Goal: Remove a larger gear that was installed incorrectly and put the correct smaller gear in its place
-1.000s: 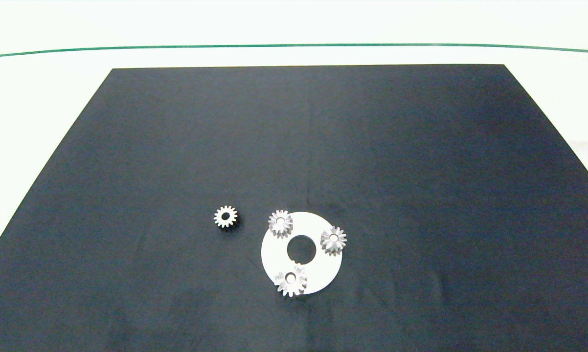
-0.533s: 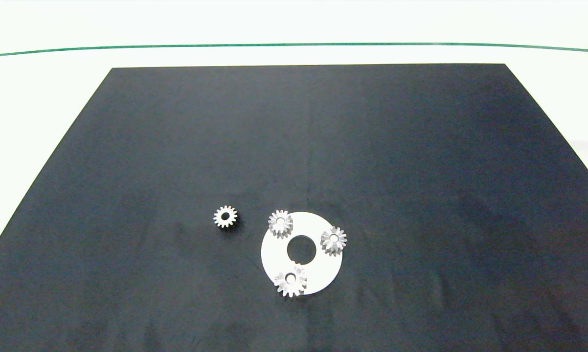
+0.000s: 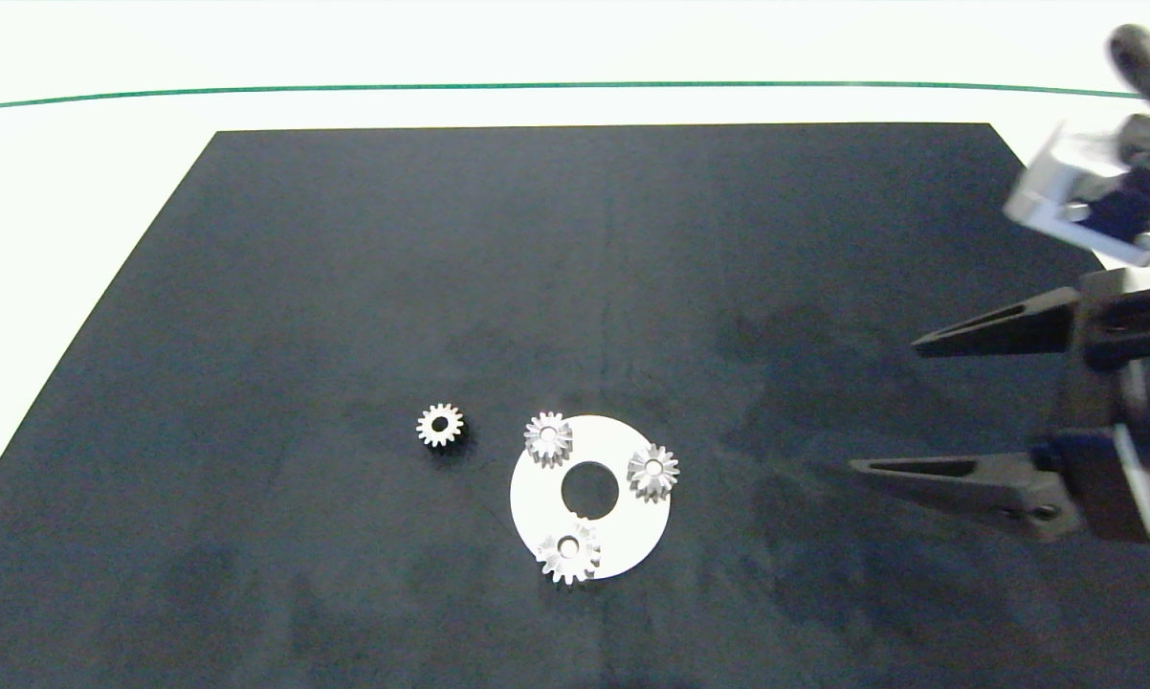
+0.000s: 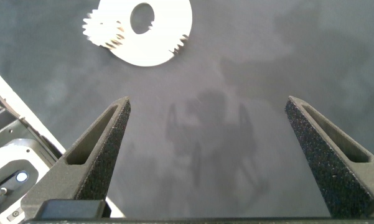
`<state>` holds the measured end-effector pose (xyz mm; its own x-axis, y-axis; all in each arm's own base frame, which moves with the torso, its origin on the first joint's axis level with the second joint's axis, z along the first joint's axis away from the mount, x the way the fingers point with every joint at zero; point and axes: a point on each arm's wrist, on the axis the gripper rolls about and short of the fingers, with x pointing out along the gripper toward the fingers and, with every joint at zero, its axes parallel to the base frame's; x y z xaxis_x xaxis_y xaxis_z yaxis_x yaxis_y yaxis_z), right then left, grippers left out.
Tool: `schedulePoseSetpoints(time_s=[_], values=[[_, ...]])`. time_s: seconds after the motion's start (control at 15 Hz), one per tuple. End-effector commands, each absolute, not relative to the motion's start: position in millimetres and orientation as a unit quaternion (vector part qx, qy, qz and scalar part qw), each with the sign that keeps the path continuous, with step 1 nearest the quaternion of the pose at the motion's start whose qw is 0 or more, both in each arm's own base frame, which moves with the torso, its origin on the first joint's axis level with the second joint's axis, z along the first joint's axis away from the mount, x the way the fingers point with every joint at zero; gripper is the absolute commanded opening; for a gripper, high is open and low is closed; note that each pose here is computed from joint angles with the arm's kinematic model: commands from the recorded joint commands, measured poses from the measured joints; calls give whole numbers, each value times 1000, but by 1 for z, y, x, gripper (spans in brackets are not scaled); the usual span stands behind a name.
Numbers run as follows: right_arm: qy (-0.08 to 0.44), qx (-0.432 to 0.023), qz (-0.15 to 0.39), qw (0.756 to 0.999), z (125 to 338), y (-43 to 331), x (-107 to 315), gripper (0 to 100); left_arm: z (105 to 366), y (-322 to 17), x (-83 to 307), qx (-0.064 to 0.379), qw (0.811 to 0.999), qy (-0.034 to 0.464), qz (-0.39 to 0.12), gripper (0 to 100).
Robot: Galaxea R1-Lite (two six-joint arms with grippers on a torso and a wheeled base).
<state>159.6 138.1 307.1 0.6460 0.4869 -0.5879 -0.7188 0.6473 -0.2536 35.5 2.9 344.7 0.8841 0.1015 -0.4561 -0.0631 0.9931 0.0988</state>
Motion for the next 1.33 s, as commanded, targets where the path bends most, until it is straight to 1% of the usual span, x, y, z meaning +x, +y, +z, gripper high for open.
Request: schedulePoseSetpoints(time_s=[0.07,0.2,0.4,0.47,0.6,0.73,0.93,1.13,1.33], values=[[287,-312,373,825,272,223,185,100,348,3,22,42,974,216,62,100],[316,-336,380,802,263,240,188,100,351,3,14,43,976,202,66,100],[312,-348,401,788,261,262,181,100,351,3,12,43,977,199,66,100],[316,-360,407,778,251,277,180,100,351,3,12,43,977,199,66,100],[320,-372,413,767,238,298,181,100,351,3,12,42,977,199,68,100],[321,-387,405,764,228,313,183,100,352,3,12,42,977,198,70,100],[322,-388,402,764,219,327,192,100,352,3,12,42,977,198,69,100],[332,-386,396,764,208,337,200,100,352,3,12,42,977,198,69,100],[334,-395,385,764,203,339,202,100,352,3,12,42,977,198,69,100]])
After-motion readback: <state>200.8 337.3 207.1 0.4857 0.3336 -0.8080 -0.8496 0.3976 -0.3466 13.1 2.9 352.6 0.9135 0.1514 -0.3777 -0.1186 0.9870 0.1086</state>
